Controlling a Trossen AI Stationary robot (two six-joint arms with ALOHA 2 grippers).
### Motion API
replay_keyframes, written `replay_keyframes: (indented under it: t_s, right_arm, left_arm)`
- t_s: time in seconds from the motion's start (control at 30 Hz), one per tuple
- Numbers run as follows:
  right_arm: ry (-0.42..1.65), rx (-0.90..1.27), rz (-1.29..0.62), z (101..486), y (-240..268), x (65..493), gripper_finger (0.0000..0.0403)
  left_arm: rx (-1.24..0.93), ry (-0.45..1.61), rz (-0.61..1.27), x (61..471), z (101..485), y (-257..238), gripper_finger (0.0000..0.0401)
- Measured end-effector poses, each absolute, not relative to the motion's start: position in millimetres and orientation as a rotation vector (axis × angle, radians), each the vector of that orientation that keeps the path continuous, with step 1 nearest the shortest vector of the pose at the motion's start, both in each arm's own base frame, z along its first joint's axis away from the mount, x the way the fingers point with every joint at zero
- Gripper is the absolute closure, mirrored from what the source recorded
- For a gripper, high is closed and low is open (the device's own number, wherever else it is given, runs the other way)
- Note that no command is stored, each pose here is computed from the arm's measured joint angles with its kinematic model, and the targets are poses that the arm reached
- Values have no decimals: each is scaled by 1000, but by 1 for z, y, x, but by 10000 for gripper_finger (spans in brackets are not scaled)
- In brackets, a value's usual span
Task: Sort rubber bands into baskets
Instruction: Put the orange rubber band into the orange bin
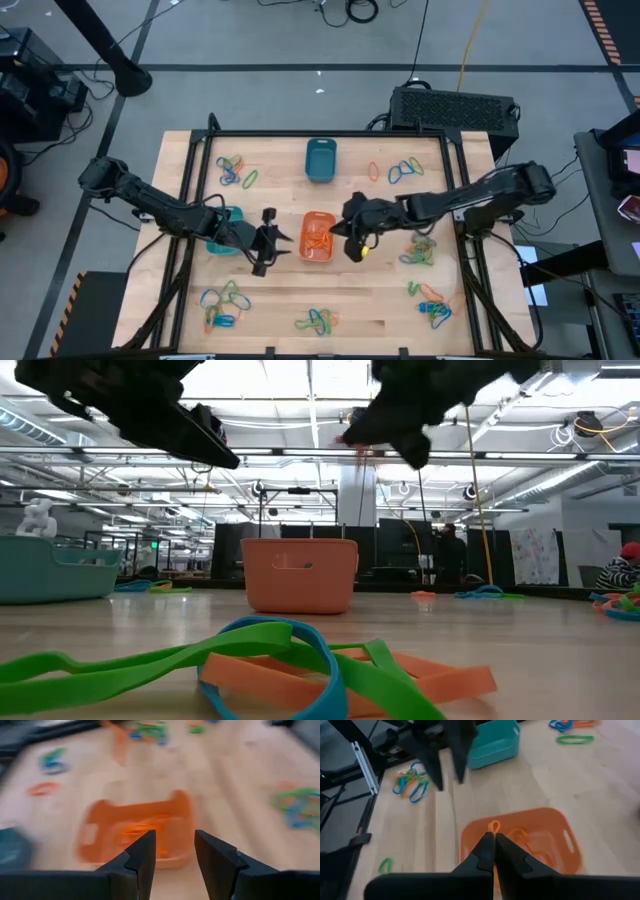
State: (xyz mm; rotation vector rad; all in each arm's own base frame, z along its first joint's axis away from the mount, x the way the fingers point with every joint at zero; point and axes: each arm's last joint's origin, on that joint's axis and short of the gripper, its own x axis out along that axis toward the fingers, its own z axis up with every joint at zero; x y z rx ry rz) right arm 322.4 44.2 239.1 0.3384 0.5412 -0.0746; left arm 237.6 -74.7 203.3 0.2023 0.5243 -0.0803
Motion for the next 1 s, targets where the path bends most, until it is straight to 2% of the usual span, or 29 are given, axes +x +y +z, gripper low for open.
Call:
replay_keyframes:
  t_s: [0.13,0.43,0.8,1.0]
  right_arm:
    - [517,324,-65,215,45,343,403]
    - [577,301,-79,195,47,378,395]
    - [751,277,-145,201,40,391,343]
    - [753,296,-161,201,36,391,315]
  left_arm:
    - [251,526,102,236,204,-68,257]
    - [333,614,253,221,205,-58,257]
    - [252,572,258,190,232,-49,257]
    - [221,526,257,182,241,-47,257]
